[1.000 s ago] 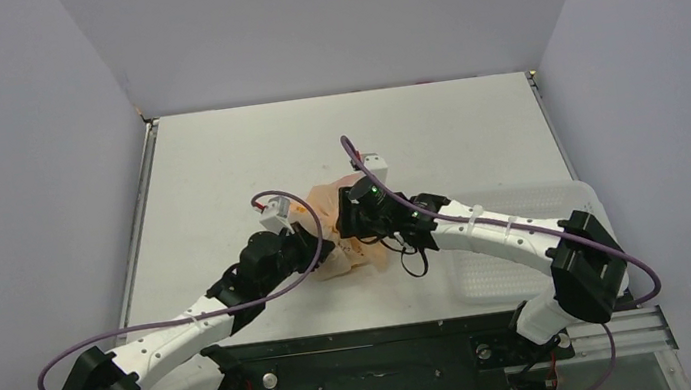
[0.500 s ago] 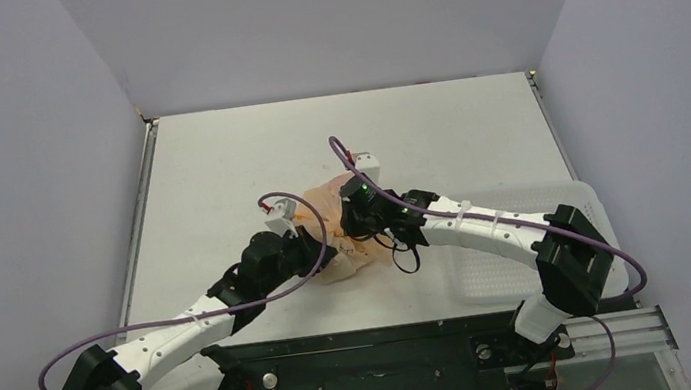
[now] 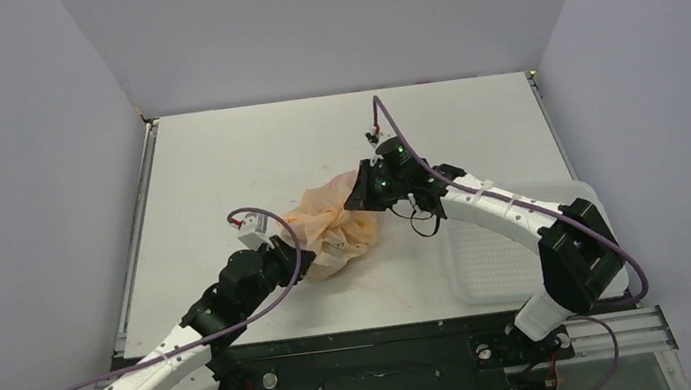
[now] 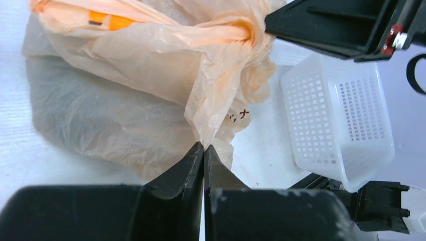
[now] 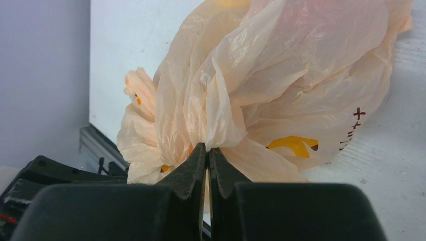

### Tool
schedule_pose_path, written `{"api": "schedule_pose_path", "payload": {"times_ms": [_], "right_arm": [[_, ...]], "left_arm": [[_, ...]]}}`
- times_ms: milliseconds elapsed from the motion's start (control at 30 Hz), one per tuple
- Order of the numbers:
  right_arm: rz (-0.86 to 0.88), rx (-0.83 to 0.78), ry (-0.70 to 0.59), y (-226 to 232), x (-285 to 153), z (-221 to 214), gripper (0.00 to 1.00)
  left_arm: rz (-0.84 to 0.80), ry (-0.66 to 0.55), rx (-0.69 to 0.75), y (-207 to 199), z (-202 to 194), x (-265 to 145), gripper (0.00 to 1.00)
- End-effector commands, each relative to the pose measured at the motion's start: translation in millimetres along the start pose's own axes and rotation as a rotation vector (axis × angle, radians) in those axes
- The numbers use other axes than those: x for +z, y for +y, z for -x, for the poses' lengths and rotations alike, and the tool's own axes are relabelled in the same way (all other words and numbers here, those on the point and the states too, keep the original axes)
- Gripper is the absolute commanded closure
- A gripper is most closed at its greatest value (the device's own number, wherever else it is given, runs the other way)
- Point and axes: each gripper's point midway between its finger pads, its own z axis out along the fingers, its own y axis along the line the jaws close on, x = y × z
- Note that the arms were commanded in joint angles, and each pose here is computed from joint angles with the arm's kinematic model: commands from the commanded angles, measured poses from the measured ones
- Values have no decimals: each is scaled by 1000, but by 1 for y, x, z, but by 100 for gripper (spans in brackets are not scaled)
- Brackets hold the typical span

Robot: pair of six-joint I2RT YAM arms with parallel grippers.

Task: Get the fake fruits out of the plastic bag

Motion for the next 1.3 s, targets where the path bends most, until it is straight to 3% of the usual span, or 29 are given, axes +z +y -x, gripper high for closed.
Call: {"api": "schedule_pose_path", "payload": {"times_ms": [0, 300, 600, 767, 967, 1167, 1267], "right_arm": [[223, 45, -15, 25, -19, 23, 100], [243, 60, -43, 10, -31, 38, 100], [213, 21, -17, 7, -35, 21, 100], [208, -6, -13, 14, -37, 21, 100], [202, -29, -5, 18, -36, 22, 100], [196, -42, -6, 19, -36, 22, 100], [187, -43, 1, 17, -35, 20, 100]], "left_arm": [[38, 5, 8, 15, -5, -16, 100], [56, 45, 42, 12, 0, -35, 100], [14, 58, 238, -46, 62, -55, 99], [89, 90, 344, -46, 84, -53, 69], [24, 100, 467, -62, 105, -40, 48], [-10, 290, 559, -60, 95, 3, 47], [17, 327, 603, -50, 91, 19, 47]]}}
